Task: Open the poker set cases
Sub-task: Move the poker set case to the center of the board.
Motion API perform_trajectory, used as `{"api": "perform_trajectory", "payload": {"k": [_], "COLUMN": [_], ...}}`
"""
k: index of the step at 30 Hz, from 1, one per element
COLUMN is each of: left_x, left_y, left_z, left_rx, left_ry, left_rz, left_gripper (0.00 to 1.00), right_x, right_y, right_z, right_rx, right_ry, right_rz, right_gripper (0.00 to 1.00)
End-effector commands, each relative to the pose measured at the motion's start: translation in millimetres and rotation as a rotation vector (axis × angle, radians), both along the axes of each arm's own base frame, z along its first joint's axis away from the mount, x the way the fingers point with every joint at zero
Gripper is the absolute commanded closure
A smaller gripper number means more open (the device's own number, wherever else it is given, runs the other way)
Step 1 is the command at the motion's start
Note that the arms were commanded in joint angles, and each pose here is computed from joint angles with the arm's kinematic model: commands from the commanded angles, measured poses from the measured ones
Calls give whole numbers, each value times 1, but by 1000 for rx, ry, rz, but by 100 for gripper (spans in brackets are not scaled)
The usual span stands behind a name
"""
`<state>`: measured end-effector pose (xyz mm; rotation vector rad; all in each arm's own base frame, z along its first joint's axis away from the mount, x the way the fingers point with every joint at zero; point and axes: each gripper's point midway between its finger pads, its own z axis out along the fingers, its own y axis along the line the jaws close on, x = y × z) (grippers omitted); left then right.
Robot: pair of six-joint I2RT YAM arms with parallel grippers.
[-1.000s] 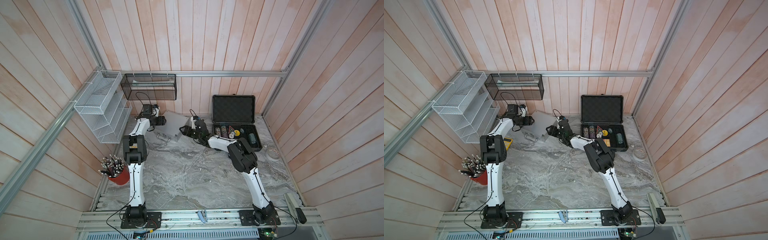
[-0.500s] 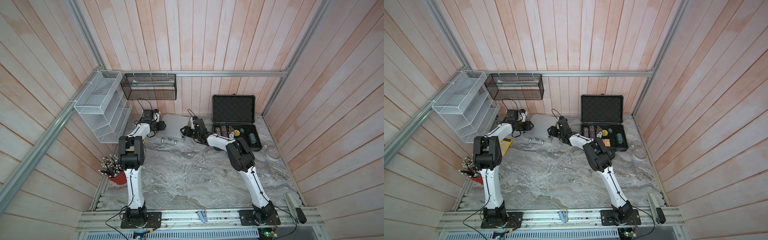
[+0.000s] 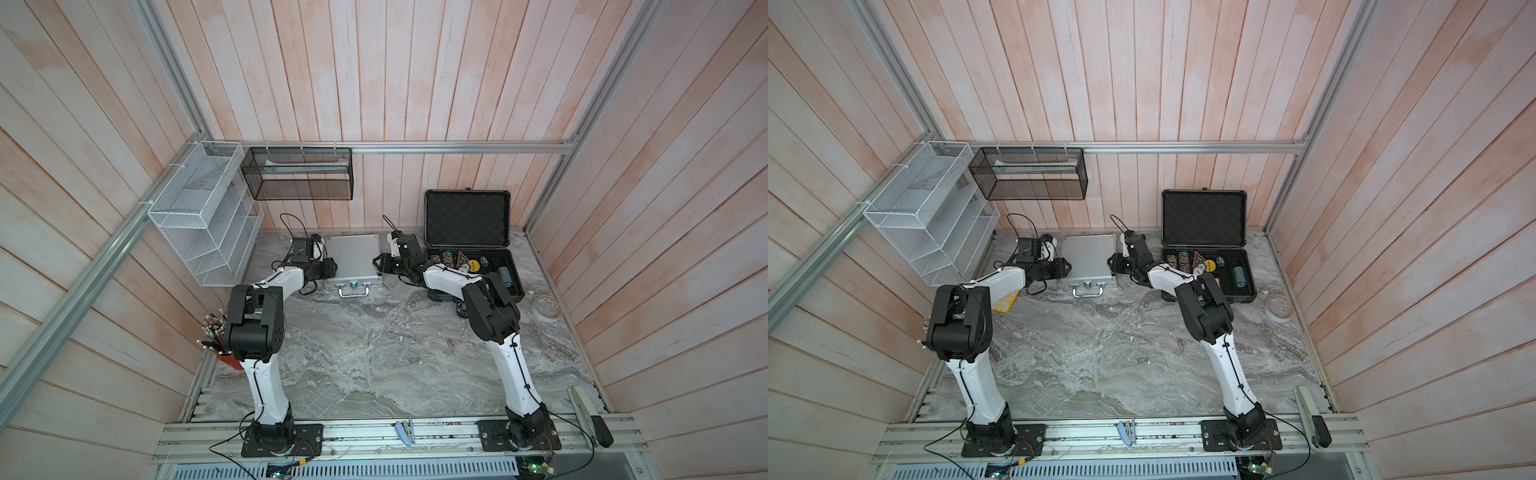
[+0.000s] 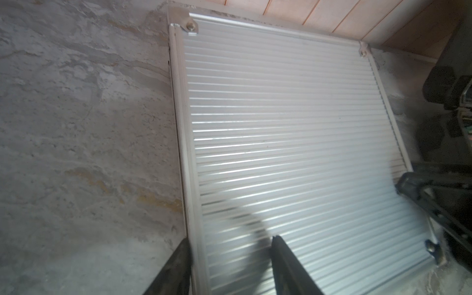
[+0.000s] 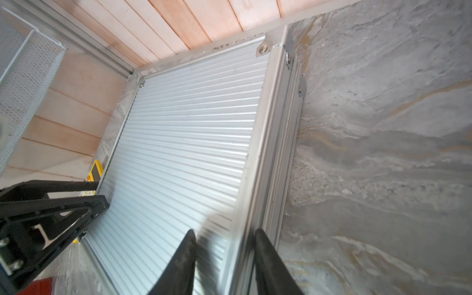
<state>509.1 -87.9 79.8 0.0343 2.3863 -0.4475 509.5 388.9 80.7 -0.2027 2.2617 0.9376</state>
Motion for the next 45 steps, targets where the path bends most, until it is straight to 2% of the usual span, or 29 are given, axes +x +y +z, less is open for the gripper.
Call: {"api": "perform_trajectory", "payload": {"k": [1, 2, 6, 13, 24, 29, 35, 38, 45], "left_x": [-18, -20, -26, -39, -54, -53, -53, -53, -48], "left_y": [-36, -35, -38, -50, -93, -98, -86, -79, -65], "left_z": [11, 12, 15, 1, -1, 7, 15, 19, 44], "left_rx": [-77, -77, -86, -82, -102, -115, -71, -55, -21], "left_ry": [-2, -3, -20, 10, 3, -14, -35, -44, -101], "left_rz": [-82, -78, -82, -115, -184, -179, -120, -95, -29], "left_gripper": [49, 49, 49, 49, 49, 48, 41, 34, 27], "right_x": [-51, -55, -72, -98, -132, -128, -114, -105, -92], "right_y": [19, 17, 13, 3, -24, -38, -52, -61, -88], "right_z": [-11, -13, -23, -37, -42, -45, -41, -28, 11], "right_rx": [-23, -34, -37, -15, 31, -1, -43, -55, -119], "right_ry": [58, 63, 95, 145, 188, 182, 156, 125, 28], "right_rz": [197, 204, 243, 250, 160, 103, 60, 33, -31], "right_gripper": [63, 68, 71, 72, 72, 70, 57, 54, 51]}}
